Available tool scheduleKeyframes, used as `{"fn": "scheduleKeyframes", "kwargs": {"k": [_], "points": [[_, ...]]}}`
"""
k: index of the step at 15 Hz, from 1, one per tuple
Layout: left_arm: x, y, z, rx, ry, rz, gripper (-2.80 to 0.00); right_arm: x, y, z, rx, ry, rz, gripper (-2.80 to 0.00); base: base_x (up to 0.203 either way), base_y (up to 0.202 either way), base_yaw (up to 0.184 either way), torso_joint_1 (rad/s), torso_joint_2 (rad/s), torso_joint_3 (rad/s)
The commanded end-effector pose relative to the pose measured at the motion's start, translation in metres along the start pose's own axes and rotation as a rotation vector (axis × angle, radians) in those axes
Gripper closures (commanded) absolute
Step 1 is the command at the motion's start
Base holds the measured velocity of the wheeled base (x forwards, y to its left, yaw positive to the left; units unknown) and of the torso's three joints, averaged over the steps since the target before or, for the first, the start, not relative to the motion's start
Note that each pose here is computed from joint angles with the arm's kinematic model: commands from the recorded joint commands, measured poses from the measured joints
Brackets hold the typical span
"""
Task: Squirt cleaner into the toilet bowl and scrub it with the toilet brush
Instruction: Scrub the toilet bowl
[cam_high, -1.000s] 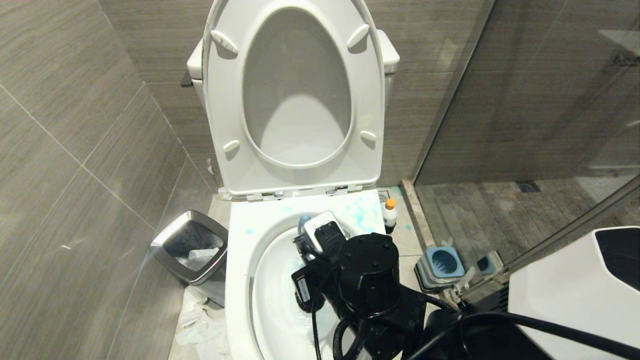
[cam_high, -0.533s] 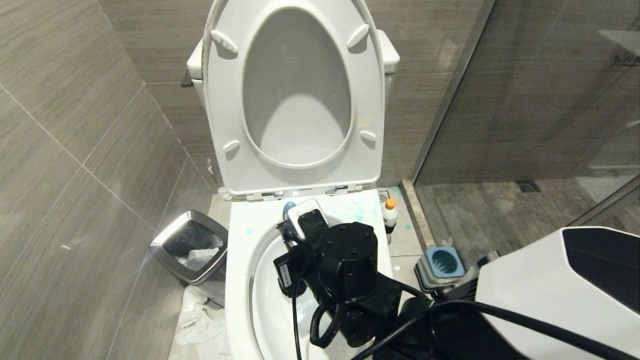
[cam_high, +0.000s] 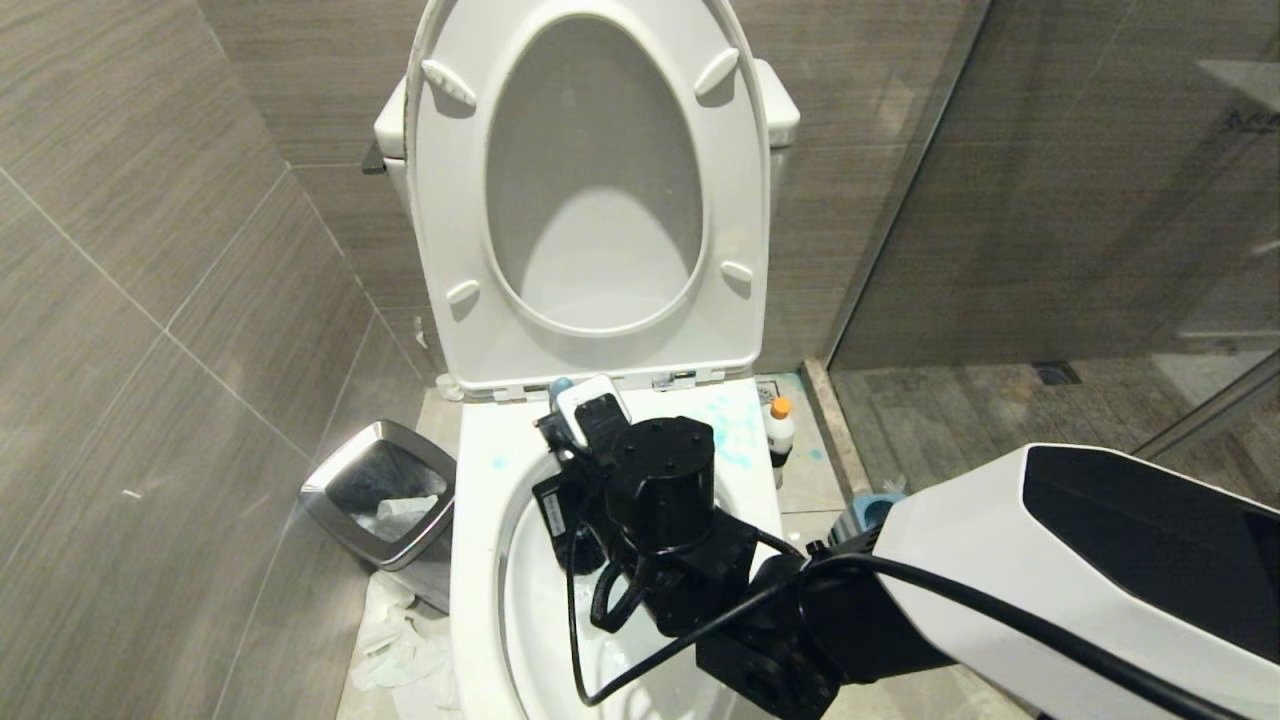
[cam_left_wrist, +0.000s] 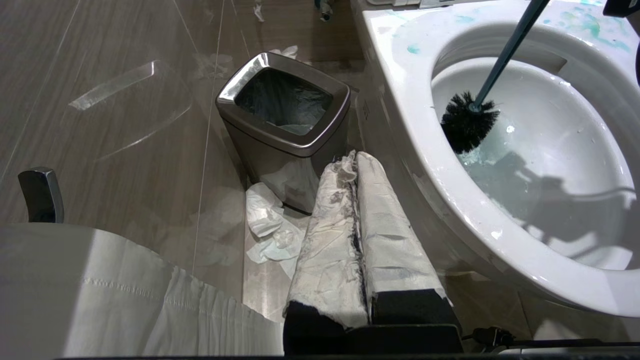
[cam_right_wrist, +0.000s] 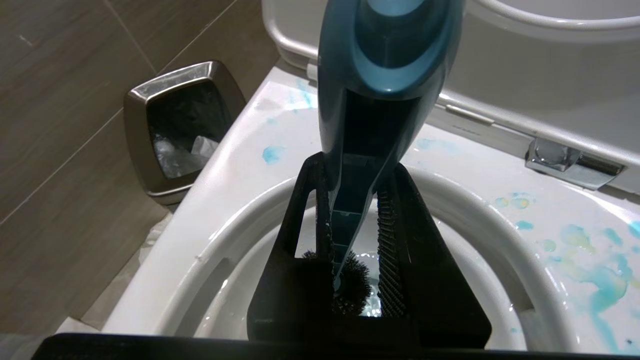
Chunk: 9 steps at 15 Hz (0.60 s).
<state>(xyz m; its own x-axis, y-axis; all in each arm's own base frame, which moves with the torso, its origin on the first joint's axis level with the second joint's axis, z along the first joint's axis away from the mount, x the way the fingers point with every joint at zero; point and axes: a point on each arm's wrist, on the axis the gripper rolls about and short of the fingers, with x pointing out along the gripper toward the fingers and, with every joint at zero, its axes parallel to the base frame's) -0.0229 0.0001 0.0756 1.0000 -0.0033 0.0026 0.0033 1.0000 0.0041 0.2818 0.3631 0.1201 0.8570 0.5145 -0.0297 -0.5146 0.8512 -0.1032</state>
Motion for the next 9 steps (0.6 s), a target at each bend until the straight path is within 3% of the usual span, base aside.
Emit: {"fn": "scheduleKeyframes", "kwargs": {"k": [1, 9], "points": [[0.0, 0.0, 0.0, 0.0, 0.001, 0.0, 0.0, 0.007, -0.014, 0.001, 0.0, -0.01, -0.026, 0.0, 0.0, 0.0, 0.0, 0.0, 0.0, 0.0], [0.0, 0.0, 0.0, 0.0, 0.001, 0.0, 0.0, 0.011, -0.067, 0.023, -0.014, -0.047, -0.119, 0.0, 0.0, 0.0, 0.0, 0.0, 0.0, 0.0]]}}
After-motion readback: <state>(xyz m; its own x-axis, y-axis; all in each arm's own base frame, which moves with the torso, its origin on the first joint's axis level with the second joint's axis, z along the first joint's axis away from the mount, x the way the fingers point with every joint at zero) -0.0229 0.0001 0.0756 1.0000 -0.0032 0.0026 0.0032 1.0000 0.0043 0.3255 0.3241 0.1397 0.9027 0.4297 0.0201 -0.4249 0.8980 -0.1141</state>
